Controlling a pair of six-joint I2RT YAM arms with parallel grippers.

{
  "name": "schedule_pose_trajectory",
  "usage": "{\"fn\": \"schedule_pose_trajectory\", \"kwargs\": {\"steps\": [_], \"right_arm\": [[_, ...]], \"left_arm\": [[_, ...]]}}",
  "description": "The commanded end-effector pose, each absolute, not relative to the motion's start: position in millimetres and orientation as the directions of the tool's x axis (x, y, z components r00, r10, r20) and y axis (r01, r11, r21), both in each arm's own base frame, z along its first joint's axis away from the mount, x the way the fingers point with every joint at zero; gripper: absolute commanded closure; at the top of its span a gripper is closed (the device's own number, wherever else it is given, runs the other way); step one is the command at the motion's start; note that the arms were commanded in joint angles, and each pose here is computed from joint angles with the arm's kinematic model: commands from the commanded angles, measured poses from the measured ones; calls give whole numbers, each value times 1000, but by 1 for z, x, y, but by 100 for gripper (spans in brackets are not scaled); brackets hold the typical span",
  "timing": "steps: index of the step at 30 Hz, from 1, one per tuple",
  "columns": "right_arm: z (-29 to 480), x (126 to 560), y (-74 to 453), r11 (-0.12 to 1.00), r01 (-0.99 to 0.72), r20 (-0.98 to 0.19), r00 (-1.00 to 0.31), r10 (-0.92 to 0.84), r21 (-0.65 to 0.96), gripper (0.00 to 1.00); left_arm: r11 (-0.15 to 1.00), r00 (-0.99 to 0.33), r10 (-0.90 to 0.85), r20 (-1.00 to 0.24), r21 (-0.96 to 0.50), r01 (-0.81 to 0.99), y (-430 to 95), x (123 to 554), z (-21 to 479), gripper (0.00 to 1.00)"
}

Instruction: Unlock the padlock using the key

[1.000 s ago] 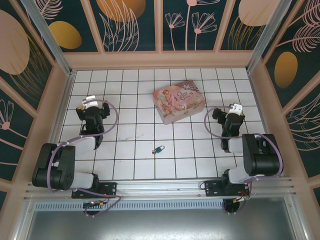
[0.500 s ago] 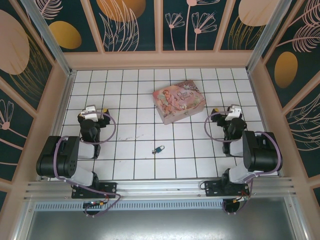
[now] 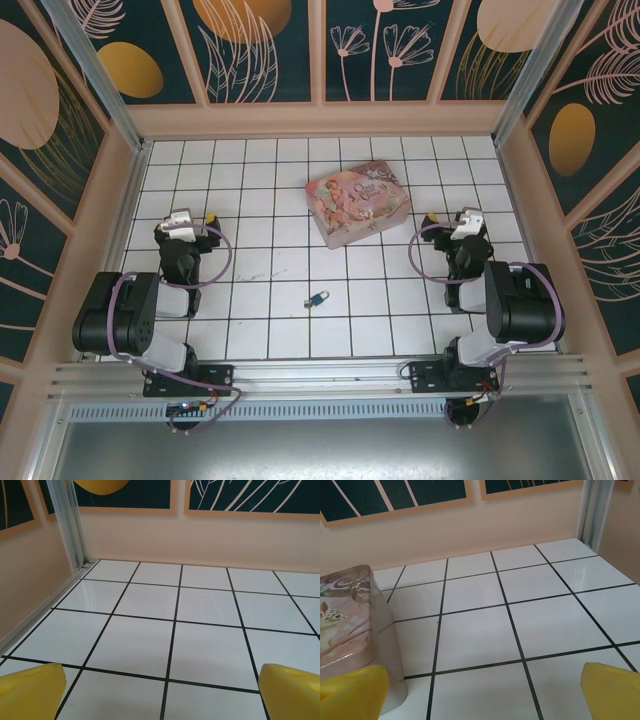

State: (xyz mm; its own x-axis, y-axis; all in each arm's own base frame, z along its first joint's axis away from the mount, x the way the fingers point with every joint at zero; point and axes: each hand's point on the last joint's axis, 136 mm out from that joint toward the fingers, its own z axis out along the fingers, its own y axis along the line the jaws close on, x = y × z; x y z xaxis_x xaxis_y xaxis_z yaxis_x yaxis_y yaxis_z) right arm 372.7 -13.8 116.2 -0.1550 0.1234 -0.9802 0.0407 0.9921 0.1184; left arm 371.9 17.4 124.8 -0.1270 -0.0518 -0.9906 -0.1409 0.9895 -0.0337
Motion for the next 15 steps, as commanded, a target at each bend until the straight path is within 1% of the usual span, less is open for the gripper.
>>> {"fn": "schedule_pose_trajectory", "kwargs": {"steps": [1,15], "right_arm": [[121,377,-12,992,50,-983,-141,119,113,1],[121,378,-11,992,39,-982,-144,122,117,1]], "left_arm": [[989,-81,-63,-995,-51,-140,18,375,137,1],[989,-84,-63,-994,-51,-138,18,376,136,1]]}}
